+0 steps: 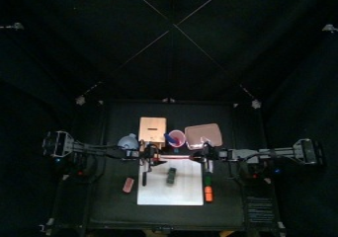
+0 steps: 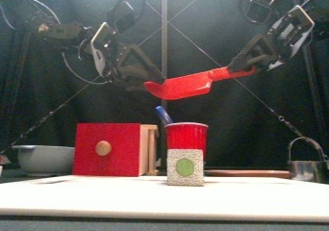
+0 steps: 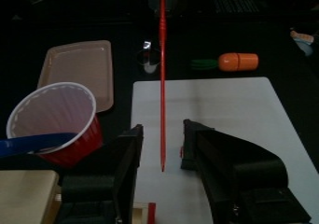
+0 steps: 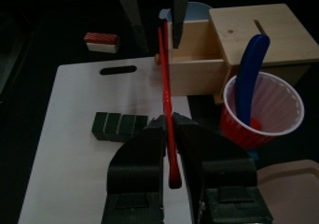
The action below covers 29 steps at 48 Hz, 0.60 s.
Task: Place sushi on board then cut the sushi with the knife then place the pieces on the plate
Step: Grasp knife edge with left hand
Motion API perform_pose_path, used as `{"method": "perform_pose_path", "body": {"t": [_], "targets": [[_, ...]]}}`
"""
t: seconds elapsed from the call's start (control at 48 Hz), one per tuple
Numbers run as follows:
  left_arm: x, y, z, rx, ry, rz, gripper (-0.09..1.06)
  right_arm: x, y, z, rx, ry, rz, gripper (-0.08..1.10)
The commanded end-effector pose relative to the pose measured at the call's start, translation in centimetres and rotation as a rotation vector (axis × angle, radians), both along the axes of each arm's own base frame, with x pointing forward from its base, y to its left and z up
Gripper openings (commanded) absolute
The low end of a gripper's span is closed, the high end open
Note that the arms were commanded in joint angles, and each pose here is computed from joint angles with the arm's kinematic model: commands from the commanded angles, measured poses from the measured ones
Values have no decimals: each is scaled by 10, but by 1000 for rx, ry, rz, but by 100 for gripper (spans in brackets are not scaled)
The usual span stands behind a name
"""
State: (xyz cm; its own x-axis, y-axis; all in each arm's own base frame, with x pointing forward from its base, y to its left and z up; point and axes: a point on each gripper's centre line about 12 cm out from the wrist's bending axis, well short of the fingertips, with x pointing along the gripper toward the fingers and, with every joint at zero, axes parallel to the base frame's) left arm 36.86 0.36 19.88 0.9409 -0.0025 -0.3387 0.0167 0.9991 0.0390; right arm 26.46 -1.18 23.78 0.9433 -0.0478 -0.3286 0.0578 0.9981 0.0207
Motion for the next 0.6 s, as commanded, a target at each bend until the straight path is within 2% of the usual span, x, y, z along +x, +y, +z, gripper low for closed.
{"method": "perform_pose_path", "body": {"t": [0.021, 0.167, 0.354, 0.604], "targets": [[5, 1, 11, 3, -29, 0, 71, 2, 0, 8, -2, -29, -1, 48], [4, 1, 8, -2, 0, 4, 62, 2, -1, 8, -2, -31, -2, 48], [5, 1, 9, -2, -2, 4, 57, 2, 0, 8, -2, -29, -1, 48], [3, 0, 5, 20, 32, -9, 39, 3, 7, 4, 5, -9, 25, 48]]}}
